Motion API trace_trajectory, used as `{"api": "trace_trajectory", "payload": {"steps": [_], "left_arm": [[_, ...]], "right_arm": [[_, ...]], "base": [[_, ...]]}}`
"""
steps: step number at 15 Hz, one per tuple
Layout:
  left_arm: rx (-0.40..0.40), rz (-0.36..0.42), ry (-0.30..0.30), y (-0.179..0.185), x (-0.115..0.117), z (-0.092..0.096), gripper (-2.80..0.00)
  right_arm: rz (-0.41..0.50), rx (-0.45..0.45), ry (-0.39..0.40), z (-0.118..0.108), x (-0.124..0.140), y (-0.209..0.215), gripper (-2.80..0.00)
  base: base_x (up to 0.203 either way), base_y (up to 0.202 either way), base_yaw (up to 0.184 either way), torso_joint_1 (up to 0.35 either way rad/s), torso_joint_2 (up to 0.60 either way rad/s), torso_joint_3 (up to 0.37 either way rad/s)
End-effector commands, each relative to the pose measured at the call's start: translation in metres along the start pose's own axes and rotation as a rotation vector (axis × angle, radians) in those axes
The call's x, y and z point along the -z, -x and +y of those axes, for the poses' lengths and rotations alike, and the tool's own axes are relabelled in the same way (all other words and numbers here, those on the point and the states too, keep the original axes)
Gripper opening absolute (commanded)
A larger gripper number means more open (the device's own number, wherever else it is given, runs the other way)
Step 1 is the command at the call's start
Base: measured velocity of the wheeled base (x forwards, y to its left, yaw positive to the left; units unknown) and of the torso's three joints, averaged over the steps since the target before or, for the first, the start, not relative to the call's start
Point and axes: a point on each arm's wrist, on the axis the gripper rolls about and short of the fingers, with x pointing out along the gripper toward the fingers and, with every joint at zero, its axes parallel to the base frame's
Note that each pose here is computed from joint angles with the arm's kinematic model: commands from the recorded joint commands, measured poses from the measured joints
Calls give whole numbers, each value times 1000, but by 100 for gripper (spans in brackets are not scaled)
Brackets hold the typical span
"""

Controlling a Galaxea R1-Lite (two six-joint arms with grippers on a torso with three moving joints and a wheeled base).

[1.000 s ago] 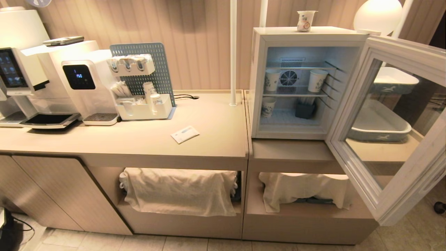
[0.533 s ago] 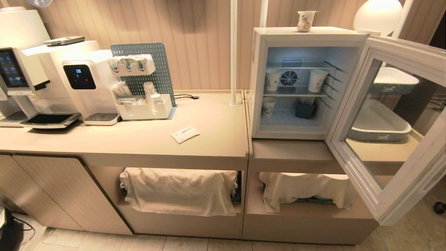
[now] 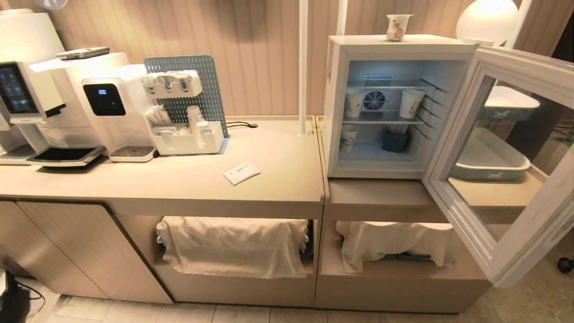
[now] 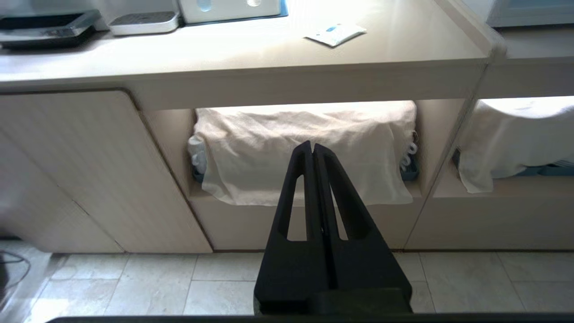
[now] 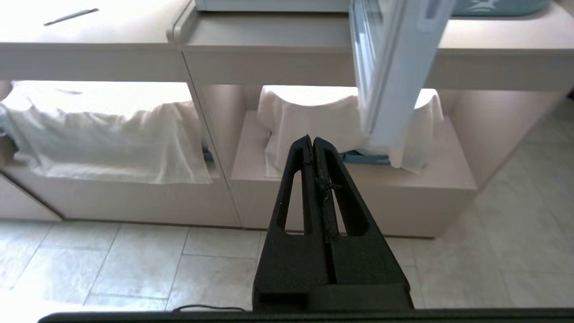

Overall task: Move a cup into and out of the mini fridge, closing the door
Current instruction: Put the yoghurt in the freezer

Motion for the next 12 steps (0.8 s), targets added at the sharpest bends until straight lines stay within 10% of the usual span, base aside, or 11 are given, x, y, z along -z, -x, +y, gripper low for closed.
{"api": "trace_trajectory", "payload": {"steps": [1, 12], "left_arm": [[-2, 3, 0, 0, 0, 0, -280], [-2, 1, -7, 0, 0, 0, -280]], "right_arm": [[1, -1, 0, 0, 0, 0, -280], [-1, -1, 0, 0, 0, 0, -280]], "base": [[0, 196, -3, 2, -9, 2], [42, 77, -1, 2, 1, 2]]}}
